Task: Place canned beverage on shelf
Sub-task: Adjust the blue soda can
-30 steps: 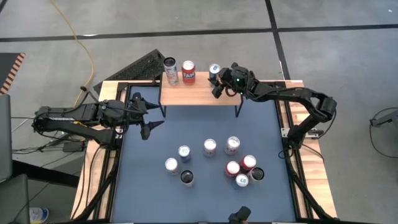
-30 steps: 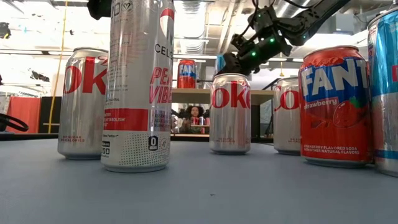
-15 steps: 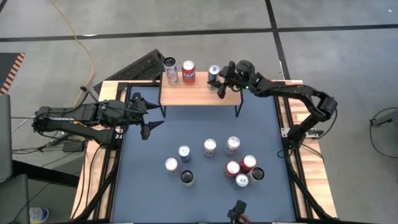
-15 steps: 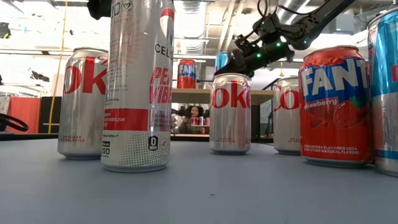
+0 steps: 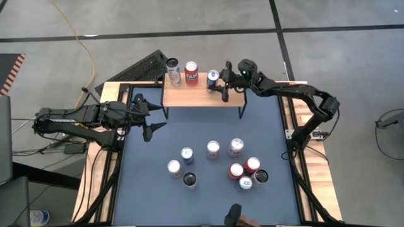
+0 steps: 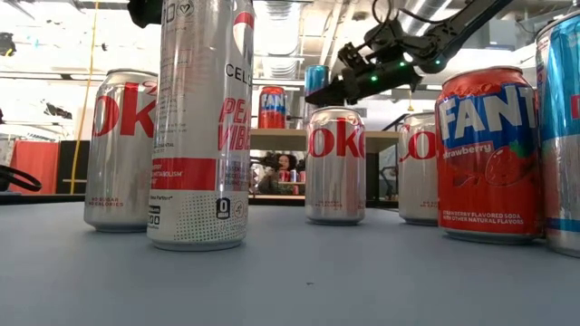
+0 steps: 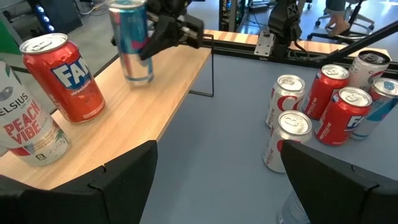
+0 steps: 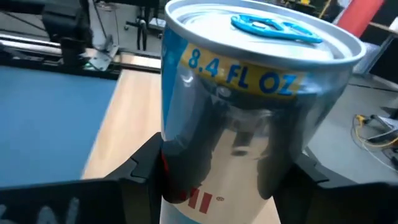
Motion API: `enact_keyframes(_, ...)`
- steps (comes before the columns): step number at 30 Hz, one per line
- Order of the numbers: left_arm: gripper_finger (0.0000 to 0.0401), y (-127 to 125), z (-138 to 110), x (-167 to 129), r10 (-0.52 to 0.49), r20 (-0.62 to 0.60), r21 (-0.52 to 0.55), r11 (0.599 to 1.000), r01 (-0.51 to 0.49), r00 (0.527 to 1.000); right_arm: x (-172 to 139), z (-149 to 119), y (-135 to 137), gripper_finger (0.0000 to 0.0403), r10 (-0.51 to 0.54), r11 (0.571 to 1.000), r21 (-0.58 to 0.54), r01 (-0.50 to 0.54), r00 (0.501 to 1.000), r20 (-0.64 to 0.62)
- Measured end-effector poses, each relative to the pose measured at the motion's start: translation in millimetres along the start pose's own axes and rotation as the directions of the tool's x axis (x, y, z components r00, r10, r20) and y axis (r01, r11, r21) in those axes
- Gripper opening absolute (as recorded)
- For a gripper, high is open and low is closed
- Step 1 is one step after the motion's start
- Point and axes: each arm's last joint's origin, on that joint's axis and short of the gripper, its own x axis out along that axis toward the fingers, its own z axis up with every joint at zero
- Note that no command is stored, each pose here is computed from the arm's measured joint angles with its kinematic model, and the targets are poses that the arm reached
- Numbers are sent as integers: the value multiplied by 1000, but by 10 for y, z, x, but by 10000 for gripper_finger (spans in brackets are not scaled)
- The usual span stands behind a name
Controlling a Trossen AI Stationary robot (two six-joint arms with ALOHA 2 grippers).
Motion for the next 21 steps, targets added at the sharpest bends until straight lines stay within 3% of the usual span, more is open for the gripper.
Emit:
enact_keyframes(5, 332, 0, -3, 0, 0, -3, 0, 1000, 0, 1000, 70, 1, -56, 209, -9, 1000, 23, 10, 999, -31)
enact_keyframes(21, 332, 1, -3, 0, 3, -3, 1, 1000, -3, 1000, -53, 47, -310, 209, 21, 1000, 1, -21, 999, 35)
